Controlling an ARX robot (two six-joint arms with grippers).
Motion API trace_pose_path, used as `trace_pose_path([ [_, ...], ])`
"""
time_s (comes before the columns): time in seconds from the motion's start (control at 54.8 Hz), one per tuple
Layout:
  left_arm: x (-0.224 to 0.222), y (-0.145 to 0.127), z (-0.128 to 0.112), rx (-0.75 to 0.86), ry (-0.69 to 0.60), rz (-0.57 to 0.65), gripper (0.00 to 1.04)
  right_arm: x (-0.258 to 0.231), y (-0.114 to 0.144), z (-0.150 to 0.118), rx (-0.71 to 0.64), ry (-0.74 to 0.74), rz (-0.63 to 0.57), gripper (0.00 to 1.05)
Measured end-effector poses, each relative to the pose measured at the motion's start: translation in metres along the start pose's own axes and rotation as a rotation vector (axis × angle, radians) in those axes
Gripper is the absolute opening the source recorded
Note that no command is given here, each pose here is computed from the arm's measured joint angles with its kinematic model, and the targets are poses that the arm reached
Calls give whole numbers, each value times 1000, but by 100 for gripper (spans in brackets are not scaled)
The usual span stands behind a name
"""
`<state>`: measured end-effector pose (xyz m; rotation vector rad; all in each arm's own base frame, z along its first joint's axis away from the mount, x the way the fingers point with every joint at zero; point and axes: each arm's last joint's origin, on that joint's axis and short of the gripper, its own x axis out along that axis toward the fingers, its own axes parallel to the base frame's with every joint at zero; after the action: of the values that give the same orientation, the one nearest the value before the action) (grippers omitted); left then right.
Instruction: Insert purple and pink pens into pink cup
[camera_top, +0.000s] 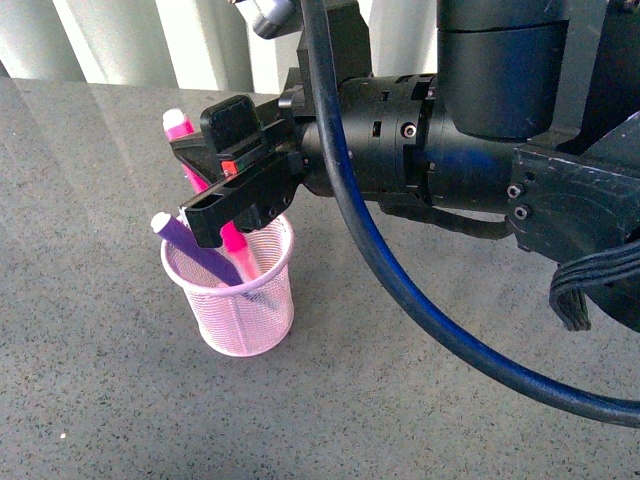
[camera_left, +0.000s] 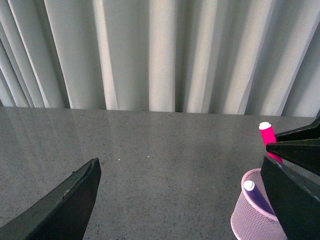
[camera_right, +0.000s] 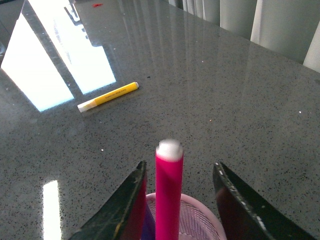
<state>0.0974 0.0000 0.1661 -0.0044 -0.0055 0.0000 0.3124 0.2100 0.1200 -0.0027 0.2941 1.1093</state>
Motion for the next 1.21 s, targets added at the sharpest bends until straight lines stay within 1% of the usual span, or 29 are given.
trace_pose_path([
  [0.073, 0, 0, 0, 0, 0, 0, 98, -1, 0, -1, 6, 4, -10, 55],
  [0.164, 0, 0, 0, 0, 0, 0, 98, -5, 0, 0, 18, 10, -23, 73],
  [0.237, 0, 0, 0, 0, 0, 0, 98, -10, 0, 6, 16, 1, -43, 85],
  [0.256, 0, 0, 0, 0, 0, 0, 98, -10, 0, 7, 15, -2, -47, 87],
  [0.329, 0, 0, 0, 0, 0, 0, 98, -19, -2, 17, 11, -19, -86, 100],
  [0.384, 0, 0, 0, 0, 0, 0, 98, -29, -5, 26, 11, -36, -144, 97],
  [0.493, 0, 0, 0, 0, 0, 0, 98, -48, -10, 38, 16, -51, -271, 98],
  [0.566, 0, 0, 0, 0, 0, 0, 98, -64, -13, 45, 27, -50, -383, 98],
  [0.639, 0, 0, 0, 0, 0, 0, 98, -86, -19, 49, 47, -25, -570, 98],
  [0.658, 0, 0, 0, 0, 0, 0, 98, -93, -21, 49, 56, -16, -635, 98],
  [0.676, 0, 0, 0, 0, 0, 0, 98, -103, -25, 49, 72, 10, -734, 98],
  [0.712, 0, 0, 0, 0, 0, 0, 98, -115, -29, 48, 89, 41, -861, 98],
  [0.749, 0, 0, 0, 0, 0, 2, 98, -121, -32, 47, 95, 50, -931, 98],
  [0.785, 0, 0, 0, 0, 0, 1, 98, -126, -34, 47, 100, 52, -976, 98],
  [0.84, 0, 0, 0, 0, 0, 1, 98, -130, -37, 46, 104, 51, -1000, 98],
  [0.95, 0, 0, 0, 0, 0, -2, 98, -128, -36, 47, 102, 51, -985, 98],
  [0.968, 0, 0, 0, 0, 0, -2, 98, -128, -36, 45, 96, 39, -999, 96],
  [1.005, 0, 0, 0, 0, 0, -1, 98, -132, -34, 41, 60, -76, -1066, 88],
  [1.041, 0, 0, 0, 0, 0, 0, 98, -138, -30, 36, 37, -157, -1075, 81],
  [1.059, 0, 0, 0, 0, 0, 2, 98, -140, -29, 35, 32, -174, -1075, 79],
  [1.096, 0, 0, 0, 0, 0, 2, 98, -148, -24, 31, 15, -231, -1076, 72],
  [1.205, 0, 0, 0, 0, 0, 1, 98, -171, -13, 25, 1, -282, -1092, 56],
])
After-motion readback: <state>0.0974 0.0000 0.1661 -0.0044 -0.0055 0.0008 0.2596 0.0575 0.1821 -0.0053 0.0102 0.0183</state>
